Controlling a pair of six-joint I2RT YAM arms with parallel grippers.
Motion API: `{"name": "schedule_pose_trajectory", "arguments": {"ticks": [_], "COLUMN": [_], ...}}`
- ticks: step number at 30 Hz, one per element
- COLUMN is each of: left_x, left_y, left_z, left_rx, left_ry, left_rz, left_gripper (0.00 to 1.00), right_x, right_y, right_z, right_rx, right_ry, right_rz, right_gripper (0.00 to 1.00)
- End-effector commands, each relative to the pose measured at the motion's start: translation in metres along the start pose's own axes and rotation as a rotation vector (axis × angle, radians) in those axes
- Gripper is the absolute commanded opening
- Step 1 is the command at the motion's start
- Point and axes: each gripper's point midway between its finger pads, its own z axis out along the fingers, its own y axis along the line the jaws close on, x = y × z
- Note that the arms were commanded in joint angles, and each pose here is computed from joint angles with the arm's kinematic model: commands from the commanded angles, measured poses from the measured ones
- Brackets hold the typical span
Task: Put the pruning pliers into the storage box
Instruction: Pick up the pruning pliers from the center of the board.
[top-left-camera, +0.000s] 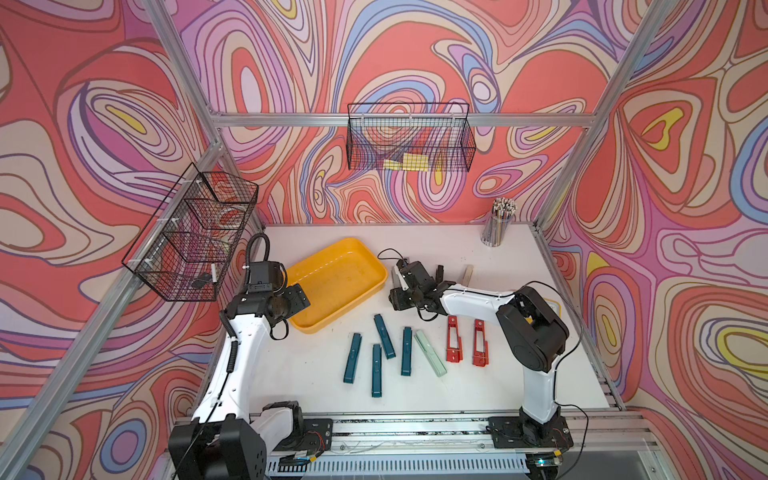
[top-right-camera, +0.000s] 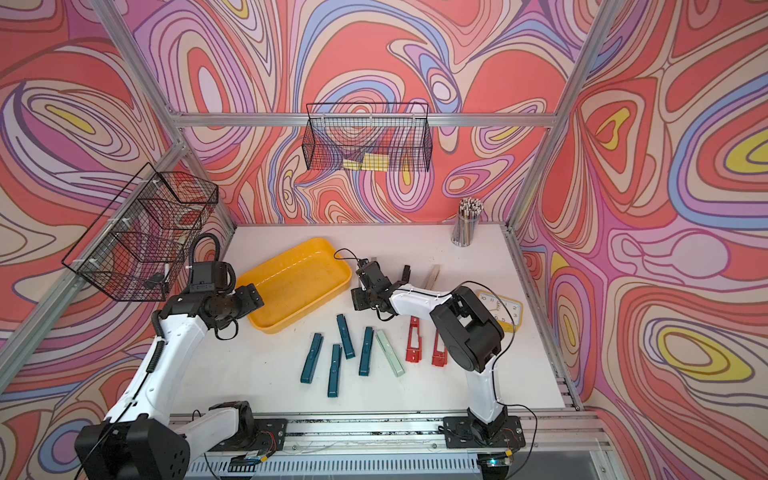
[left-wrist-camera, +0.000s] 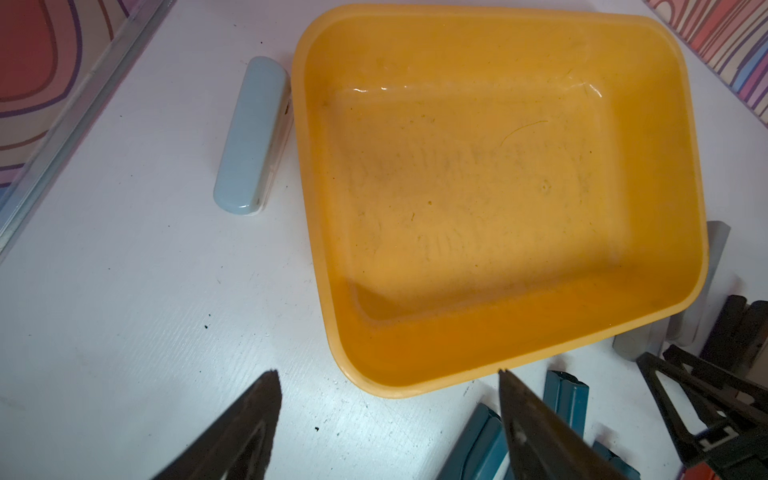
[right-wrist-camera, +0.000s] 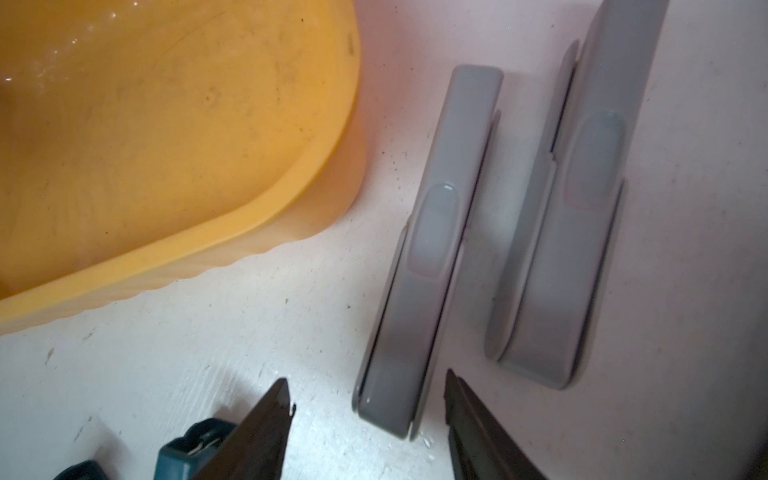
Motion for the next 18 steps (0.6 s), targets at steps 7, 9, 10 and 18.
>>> {"name": "schedule_pose_trajectory", "arguments": {"ticks": [7,9,10,18], "left_x": [0.005,0.006,0.006,0.006], "left_y": [-0.002,-0.002,-0.002,-0.002], "left_z": [-0.004,-0.002,-0.002,0.001], "left_rx": [0.009,0.008,0.009,0.007], "left_ry": [0.023,0.025,0.026,0.031], "left_rz": [0.028,0.029,0.028,0.032], "left_gripper": [0.86,0.86,0.86,0.87], "right_x": [-0.006,-0.005,-0.006,-0.005], "right_y": [-0.001,-0.002,-0.002,-0.005], "right_z": [0.011,0.013,0.012,0.017], "right_rx": [0.028,0.027,0.027,0.033], "right_ry": [-0.005,-0.002,-0.004,0.004], "right_rz": [-0.013,-0.013,-0.012,-0.007], "right_gripper": [0.63,0.63,0.62,0.63]}}
